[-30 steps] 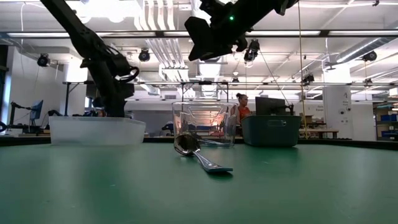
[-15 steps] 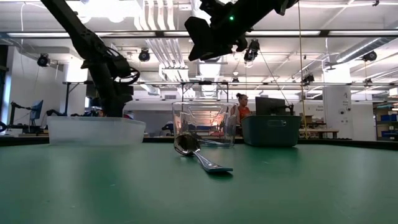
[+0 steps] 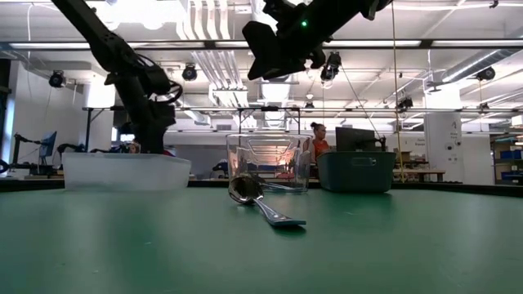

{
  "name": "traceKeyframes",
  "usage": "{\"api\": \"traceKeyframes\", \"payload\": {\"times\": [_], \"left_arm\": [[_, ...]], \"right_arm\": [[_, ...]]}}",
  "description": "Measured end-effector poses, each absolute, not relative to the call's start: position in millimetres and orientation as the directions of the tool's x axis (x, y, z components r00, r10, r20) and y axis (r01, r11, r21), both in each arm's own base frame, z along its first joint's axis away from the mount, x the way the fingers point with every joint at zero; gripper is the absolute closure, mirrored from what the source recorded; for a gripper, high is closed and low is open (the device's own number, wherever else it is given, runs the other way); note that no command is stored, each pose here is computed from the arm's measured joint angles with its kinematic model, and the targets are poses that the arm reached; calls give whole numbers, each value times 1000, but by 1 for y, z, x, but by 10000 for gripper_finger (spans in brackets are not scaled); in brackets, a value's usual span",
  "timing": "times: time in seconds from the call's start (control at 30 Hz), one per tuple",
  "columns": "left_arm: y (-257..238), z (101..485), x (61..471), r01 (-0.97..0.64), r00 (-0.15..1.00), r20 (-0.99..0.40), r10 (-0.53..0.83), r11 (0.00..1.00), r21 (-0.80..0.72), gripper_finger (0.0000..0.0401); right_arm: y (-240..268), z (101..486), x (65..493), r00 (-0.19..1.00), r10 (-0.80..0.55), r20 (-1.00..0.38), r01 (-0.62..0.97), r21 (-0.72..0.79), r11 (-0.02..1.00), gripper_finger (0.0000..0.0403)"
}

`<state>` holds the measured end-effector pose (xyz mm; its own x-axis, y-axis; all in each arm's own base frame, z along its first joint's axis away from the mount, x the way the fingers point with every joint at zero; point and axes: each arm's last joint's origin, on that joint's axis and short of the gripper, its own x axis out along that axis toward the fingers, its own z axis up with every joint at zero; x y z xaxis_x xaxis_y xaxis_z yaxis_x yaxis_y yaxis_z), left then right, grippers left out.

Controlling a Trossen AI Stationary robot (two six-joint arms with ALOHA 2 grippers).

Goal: Sort silverware by color (type)
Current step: Put the blue spoon into the transparent bin

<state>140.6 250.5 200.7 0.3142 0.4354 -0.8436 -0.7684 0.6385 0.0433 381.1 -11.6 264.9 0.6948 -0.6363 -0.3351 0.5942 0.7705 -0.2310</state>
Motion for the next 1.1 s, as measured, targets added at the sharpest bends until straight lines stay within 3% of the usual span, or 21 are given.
{"api": "traceKeyframes", "payload": {"times": [0.23, 0.47, 0.77, 0.9, 1.1], "left_arm": [[224, 236, 142, -724, 471, -753, 458, 689, -33, 340], [166, 257, 142, -652, 629, -594, 502, 756, -51, 343], [92, 255, 143, -450, 882, -249, 401, 873, -189, 343], [68, 253, 142, -364, 930, -140, 341, 908, -209, 343], [49, 254, 141, -315, 949, -94, 302, 928, -198, 343]], "right_arm": [[-10, 263, 381, 721, -586, -369, 592, -113, 798, 209], [-8, 257, 381, 752, -499, -431, 584, 84, 807, 209], [-2, 236, 393, 803, -306, -512, 489, 272, 829, 209], [4, 232, 402, 806, -212, -552, 445, 332, 832, 209], [22, 230, 414, 725, -176, -666, 464, 283, 839, 209]]}}
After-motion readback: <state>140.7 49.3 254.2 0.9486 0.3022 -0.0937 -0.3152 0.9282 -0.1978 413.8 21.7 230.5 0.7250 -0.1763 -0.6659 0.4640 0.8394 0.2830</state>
